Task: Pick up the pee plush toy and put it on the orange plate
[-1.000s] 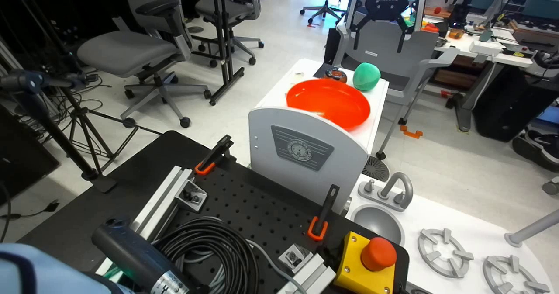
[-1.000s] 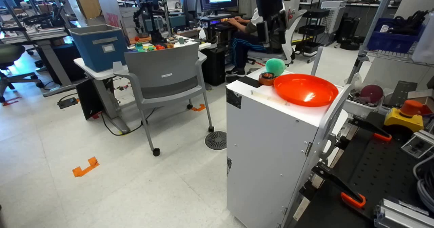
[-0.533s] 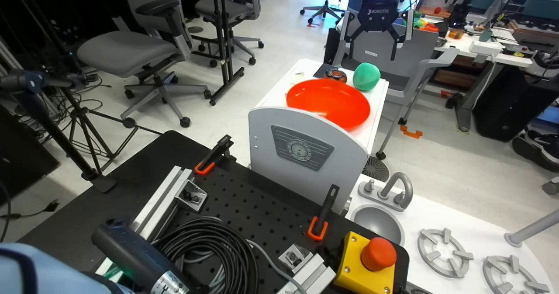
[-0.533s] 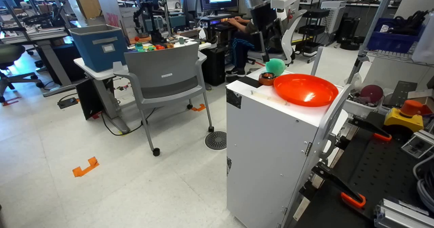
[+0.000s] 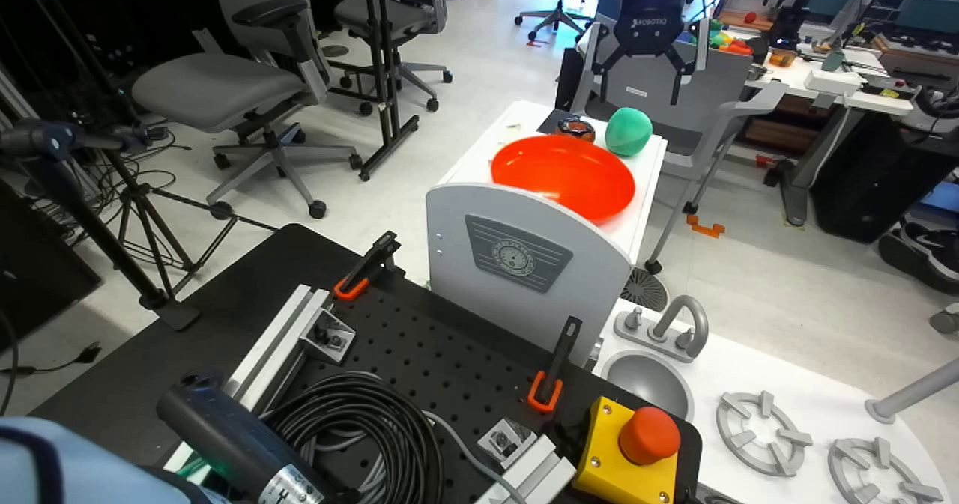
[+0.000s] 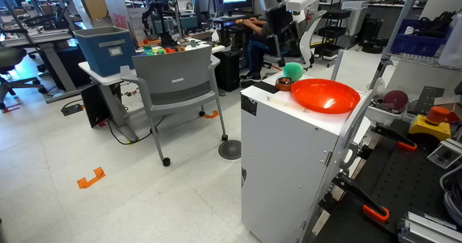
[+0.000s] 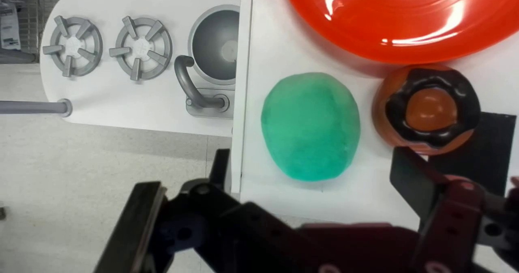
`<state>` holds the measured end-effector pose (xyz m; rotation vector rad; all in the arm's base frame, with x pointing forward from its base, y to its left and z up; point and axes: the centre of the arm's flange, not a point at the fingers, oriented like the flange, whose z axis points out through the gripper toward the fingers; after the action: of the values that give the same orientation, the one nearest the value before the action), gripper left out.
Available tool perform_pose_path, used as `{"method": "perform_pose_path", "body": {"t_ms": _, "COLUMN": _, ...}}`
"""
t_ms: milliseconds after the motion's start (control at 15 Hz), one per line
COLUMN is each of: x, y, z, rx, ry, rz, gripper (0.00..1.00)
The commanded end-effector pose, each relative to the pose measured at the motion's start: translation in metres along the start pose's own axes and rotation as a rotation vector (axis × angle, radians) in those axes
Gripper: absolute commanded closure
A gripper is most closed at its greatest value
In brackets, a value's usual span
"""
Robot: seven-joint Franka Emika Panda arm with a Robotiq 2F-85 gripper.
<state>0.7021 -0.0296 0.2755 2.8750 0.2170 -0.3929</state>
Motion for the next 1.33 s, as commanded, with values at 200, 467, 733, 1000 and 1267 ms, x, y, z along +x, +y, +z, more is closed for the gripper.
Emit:
{"method": "perform_pose_path", "body": {"t_ms": 200, "x": 0.016, "y": 0.001, "z": -0.011, "rx": 0.028, "ry": 0.113, "rz": 0.014, "gripper": 0.00}}
{"method": "perform_pose_path", "body": {"t_ms": 467, "x": 0.019, "y": -0.002, "z": -0.014, "rx": 0.032, "ry": 0.131, "rz": 0.008, "gripper": 0.00}}
{"method": "perform_pose_path", "body": {"t_ms": 733, "x": 0.015, "y": -0.004, "z": -0.010, "rx": 0.012, "ry": 0.144, "rz": 0.011, "gripper": 0.00}}
{"method": "perform_pose_path", "body": {"t_ms": 1000, "x": 0.009, "y": -0.012, "z": -0.001, "rx": -0.023, "ry": 0.171, "rz": 0.003, "gripper": 0.00}}
{"method": "perform_pose_path", "body": {"t_ms": 1267, "x": 0.003, "y": -0.025, "z": 0.017, "rx": -0.070, "ry": 0.213, "rz": -0.033, "gripper": 0.00}}
